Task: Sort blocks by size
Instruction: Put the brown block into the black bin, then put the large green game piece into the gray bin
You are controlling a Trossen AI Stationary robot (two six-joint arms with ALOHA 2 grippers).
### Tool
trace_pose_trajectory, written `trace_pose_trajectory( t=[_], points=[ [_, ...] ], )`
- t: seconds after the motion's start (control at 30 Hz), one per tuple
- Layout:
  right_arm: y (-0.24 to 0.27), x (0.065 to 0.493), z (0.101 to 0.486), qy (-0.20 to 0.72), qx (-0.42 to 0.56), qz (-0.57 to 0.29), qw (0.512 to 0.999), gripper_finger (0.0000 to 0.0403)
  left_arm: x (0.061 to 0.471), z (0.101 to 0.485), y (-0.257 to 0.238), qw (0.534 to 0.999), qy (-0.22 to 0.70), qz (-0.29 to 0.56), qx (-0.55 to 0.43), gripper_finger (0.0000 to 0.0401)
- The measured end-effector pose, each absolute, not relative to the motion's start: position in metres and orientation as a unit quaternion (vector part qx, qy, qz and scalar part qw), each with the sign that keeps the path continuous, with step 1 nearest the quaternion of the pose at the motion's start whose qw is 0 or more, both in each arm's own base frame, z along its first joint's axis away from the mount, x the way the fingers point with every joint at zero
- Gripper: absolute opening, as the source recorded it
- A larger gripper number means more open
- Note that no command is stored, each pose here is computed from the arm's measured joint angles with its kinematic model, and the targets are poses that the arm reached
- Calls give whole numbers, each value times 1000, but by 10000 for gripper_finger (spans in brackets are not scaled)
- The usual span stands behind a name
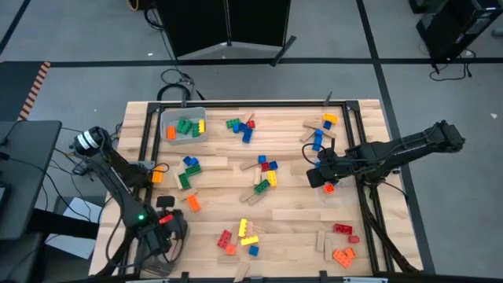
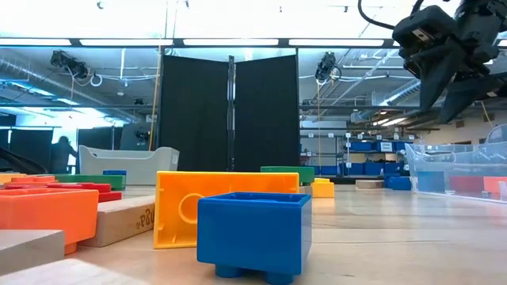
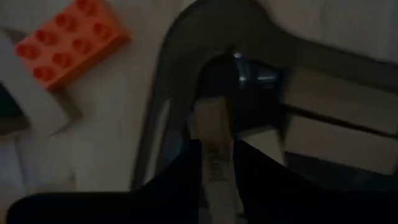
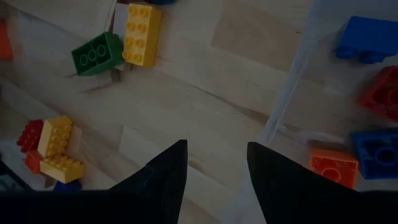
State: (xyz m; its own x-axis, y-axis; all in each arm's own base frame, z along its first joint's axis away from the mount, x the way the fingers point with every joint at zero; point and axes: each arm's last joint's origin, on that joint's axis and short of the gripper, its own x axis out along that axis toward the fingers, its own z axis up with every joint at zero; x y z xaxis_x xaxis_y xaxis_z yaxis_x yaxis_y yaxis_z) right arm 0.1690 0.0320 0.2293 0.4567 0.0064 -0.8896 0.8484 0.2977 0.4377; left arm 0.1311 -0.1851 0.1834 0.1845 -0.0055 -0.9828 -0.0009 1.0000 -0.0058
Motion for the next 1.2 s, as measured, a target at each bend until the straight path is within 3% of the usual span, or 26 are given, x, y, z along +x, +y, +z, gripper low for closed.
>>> trace_pose_trajectory(
  t=[0.47,0.77,1.2],
  points=[
    [33,172,231,409,520,-301,687,181,130,176,-169,771,632,79,9,77],
    [33,172,231,407,522,-300,687,181,131,178,-172,761,645,73,-15,78],
    [33,172,231,406,523,-299,688,181,135,199,-176,746,663,60,-12,144]
  ],
)
